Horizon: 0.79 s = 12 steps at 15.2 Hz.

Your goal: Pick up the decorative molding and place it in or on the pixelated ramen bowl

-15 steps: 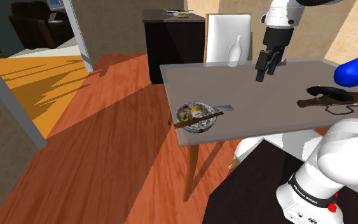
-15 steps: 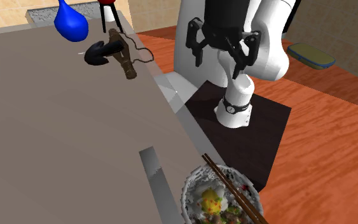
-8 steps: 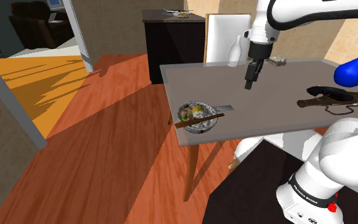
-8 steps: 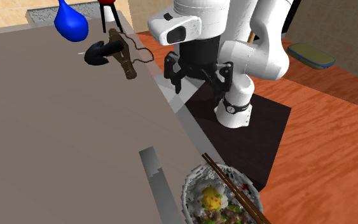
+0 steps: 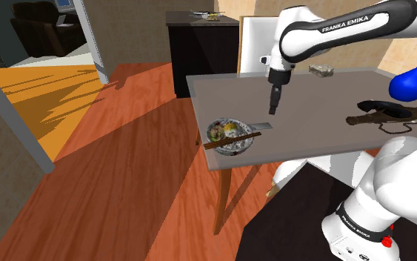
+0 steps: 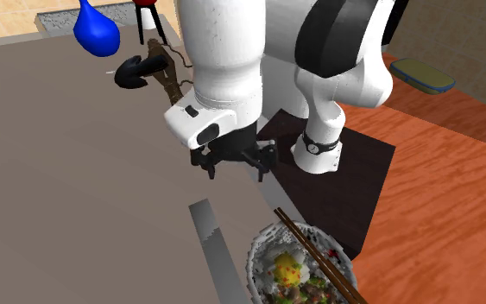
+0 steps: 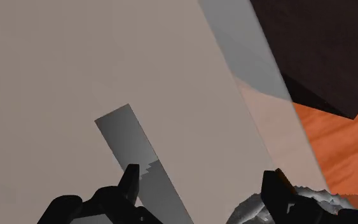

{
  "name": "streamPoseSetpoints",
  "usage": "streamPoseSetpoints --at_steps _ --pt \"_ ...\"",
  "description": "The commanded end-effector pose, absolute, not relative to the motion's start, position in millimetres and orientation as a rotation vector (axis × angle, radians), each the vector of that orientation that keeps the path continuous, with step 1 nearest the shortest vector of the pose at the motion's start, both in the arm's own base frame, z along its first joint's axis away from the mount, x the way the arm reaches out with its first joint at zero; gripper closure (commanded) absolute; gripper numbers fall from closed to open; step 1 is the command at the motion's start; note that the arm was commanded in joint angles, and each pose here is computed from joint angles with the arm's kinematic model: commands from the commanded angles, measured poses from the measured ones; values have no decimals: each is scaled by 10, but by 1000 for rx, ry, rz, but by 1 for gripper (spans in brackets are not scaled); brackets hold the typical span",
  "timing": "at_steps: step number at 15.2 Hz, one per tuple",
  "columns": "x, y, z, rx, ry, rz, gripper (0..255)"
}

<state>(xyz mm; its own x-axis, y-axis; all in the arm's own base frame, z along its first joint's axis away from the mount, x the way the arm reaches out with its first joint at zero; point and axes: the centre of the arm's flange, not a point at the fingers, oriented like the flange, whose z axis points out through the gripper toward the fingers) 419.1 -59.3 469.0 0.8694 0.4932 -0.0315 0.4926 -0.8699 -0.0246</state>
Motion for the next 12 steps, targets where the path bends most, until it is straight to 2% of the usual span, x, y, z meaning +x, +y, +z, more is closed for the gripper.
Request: streamPoseSetpoints --at_steps 1,12 --pt "4374 -588 4515 -2992 -910 50 0" --pt "5201 -434 3609 -2806 -1380 32 0"
